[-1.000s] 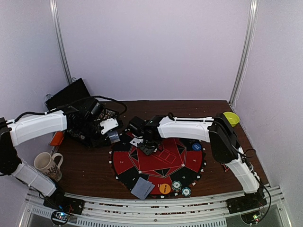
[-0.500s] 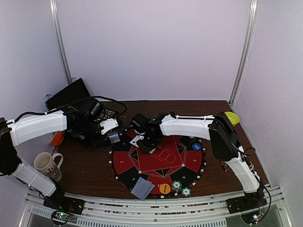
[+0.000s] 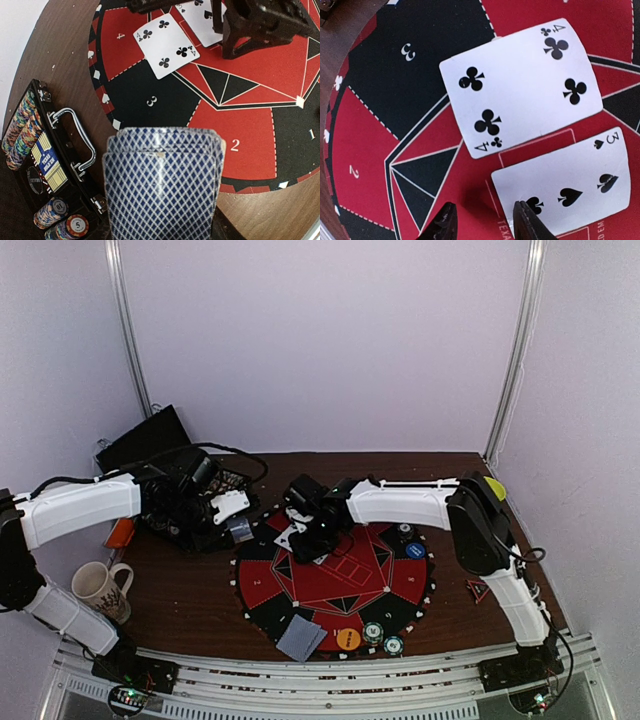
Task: Distribute texas hold em gaming equipment
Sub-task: Flop the poker card in the community card area, then adjust the poker card in the community card area, then pick up the poker card from the face-down deck piles, then flop the poker card in the community card area.
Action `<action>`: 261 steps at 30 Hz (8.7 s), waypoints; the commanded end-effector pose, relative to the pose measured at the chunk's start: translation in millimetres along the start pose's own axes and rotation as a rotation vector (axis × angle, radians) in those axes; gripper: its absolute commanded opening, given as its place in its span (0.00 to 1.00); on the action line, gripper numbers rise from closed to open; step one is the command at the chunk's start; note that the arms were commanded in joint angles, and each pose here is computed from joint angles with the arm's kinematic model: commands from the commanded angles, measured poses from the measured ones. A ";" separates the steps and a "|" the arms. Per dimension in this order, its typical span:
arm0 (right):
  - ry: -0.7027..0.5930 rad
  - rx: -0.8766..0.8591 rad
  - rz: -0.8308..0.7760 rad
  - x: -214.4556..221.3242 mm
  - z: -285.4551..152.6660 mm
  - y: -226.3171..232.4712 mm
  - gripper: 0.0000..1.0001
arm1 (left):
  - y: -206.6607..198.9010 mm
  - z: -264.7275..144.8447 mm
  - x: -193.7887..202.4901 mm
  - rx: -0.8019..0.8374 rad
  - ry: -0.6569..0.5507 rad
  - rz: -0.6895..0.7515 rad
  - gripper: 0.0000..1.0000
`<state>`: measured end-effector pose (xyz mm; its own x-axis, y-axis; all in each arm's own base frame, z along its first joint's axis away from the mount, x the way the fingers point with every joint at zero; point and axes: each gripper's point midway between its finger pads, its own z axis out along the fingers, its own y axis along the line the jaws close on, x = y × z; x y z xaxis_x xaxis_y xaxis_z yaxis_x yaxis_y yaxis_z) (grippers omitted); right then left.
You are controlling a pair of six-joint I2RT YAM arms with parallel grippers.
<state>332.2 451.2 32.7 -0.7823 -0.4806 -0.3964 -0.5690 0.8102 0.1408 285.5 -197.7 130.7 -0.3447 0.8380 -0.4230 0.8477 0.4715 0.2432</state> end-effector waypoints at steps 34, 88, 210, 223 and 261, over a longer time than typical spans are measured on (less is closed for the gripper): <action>0.023 -0.080 0.037 0.4 9.6 -59.3 0.36 | 5.6 -2.9 -5.3 -0.021 -0.039 -0.011 0.48; 0.050 0.006 0.043 32.3 -0.3 -58.6 0.18 | 5.8 -6.7 -4.6 -0.030 -0.049 0.001 0.49; -0.226 0.225 -0.025 -46.7 -158.2 -100.9 0.00 | 6.8 -13.3 -10.5 -0.065 -0.119 0.045 0.47; -0.024 0.896 -0.269 29.1 -155.0 -144.2 0.00 | 6.4 -16.2 -10.2 -0.072 -0.135 0.037 0.47; 0.162 0.252 -0.115 71.0 -16.8 -21.5 0.11 | 7.5 -24.8 -2.7 -0.105 -0.138 0.044 0.48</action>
<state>285.7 391.9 26.1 -0.7366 -0.6222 -0.2649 -0.6008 0.7820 -0.1661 276.5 -188.4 142.8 -0.2637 0.8339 -0.4848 0.8350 0.4490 0.3181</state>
